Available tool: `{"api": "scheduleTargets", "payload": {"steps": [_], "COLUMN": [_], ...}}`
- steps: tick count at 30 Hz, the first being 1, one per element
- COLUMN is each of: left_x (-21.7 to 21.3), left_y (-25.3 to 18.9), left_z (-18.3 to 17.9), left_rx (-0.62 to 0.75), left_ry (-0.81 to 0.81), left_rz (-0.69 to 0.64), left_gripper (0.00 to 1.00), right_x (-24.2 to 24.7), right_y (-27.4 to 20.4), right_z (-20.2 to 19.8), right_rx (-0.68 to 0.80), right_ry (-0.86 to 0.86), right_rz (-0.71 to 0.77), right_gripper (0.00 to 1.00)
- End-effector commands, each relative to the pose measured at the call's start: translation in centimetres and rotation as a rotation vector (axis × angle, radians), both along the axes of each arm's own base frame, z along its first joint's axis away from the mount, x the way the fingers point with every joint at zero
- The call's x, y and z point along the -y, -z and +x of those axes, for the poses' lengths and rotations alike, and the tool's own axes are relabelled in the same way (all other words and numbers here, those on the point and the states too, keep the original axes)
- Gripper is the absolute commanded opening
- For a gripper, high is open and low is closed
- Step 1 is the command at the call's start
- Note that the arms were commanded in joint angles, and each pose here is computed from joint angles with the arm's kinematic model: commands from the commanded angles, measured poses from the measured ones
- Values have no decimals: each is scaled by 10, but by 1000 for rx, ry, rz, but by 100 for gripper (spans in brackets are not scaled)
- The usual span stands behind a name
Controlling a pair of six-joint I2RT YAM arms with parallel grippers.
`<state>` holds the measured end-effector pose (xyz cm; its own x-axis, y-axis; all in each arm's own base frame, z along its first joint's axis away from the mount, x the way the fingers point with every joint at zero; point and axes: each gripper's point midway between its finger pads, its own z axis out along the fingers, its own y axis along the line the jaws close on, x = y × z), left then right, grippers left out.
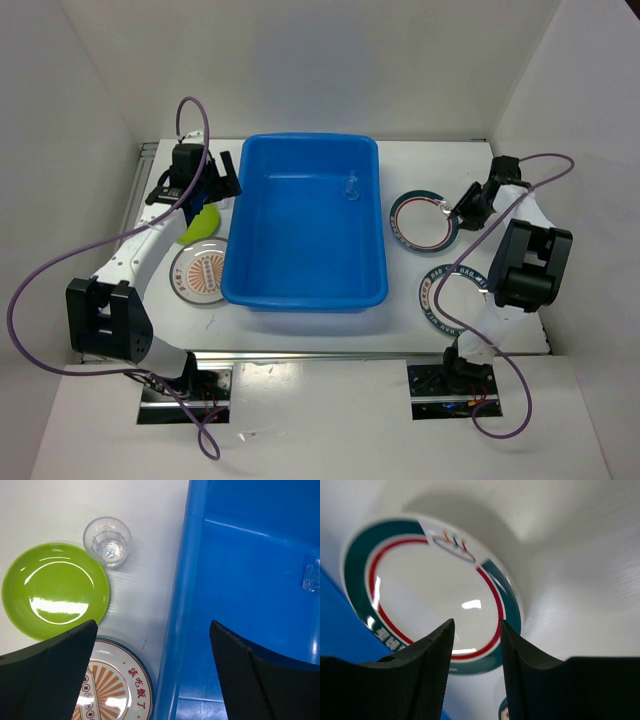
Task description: Place the mixed dishes into the plastic bin
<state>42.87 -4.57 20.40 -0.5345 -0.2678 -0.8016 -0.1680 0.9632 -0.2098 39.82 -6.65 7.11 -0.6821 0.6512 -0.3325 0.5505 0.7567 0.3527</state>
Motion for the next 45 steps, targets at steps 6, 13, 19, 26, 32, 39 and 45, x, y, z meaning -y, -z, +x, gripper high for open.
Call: {"api": "scheduleTargets", "payload": {"steps": [6,13,19,26,32,39,45], "left_x": [0,0,2,2,0,-3,-3], "left_y": [-23,-33,-29,-29,-29,-25,-25], "left_z": [1,4,5,5,5,1,1], "left_rx": [61,80,70,70,70,61,61], "left_ry": [21,21,29,34,30,27,27], "left_rz": [7,5,2,9,23,37,37], "left_gripper": [100,100,100,100,100,100,100], "right_x": [36,10,-6,-22,-32,-28,-23], "right_y": [-7,34,45,27,38,36,18], "right_z": [20,-3,-11,1,-9,-9,-4], "right_rx": [-40,-152,-160,-27,-33,-24,28], "right_ry": [44,-21,-54,-60,-49,-32,-23], "right_rz": [-172,-91,-61,14,60,43,10], "right_gripper": [53,53,53,47,37,13,0]}}
